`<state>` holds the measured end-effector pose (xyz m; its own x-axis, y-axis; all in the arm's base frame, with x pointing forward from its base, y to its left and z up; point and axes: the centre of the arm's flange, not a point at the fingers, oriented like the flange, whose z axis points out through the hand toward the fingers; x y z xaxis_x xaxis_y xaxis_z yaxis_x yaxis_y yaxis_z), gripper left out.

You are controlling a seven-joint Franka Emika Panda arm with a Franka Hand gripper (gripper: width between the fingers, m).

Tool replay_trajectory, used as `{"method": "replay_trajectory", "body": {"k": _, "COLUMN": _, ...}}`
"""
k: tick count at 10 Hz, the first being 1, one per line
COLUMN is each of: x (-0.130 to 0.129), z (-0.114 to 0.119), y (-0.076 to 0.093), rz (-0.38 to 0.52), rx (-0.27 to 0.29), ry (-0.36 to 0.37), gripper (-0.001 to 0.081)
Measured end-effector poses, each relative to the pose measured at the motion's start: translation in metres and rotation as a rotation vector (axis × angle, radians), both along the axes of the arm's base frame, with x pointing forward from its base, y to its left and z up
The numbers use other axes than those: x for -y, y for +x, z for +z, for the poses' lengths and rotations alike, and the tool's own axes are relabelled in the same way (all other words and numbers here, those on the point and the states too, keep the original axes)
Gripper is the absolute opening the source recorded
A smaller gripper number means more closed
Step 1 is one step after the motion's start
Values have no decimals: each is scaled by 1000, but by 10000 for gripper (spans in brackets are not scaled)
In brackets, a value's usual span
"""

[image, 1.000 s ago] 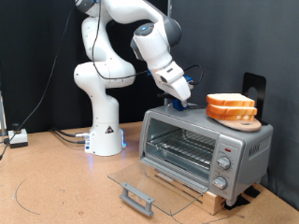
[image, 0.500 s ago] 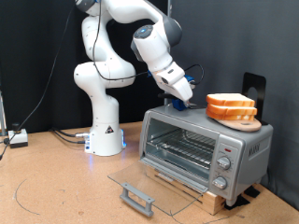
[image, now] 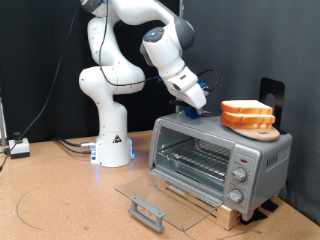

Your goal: Make a piece of toast with the oven

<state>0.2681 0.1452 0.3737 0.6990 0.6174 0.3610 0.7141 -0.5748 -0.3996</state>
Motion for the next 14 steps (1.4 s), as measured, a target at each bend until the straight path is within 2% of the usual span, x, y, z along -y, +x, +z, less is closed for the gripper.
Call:
{"method": "replay_trajectory", "body": {"k": 1, "x": 0, "z": 0, "y": 0, "rz": 2, "rx": -3, "ry": 2, "gripper": 809}}
{"method": "replay_trajectory", "body": {"k": 3, "x": -1, "z": 0, "y": -1, "rz": 5, "rx": -6, "ry": 4, "gripper": 535}}
{"method": "replay_trajectory", "body": {"k": 4, "x": -1, "z": 0, "y": -1, "rz": 5, "rx": -7, "ry": 6, "gripper": 535}}
{"method": "replay_trajectory", "body": {"k": 5, "x": -1, "z": 0, "y": -1, "rz": 5, "rx": -9, "ry": 7, "gripper": 480}}
{"method": "replay_trajectory", "body": {"k": 14, "x": -3, "z": 2, "y": -1, "rz": 6, "rx": -6, "ry": 11, "gripper": 494}}
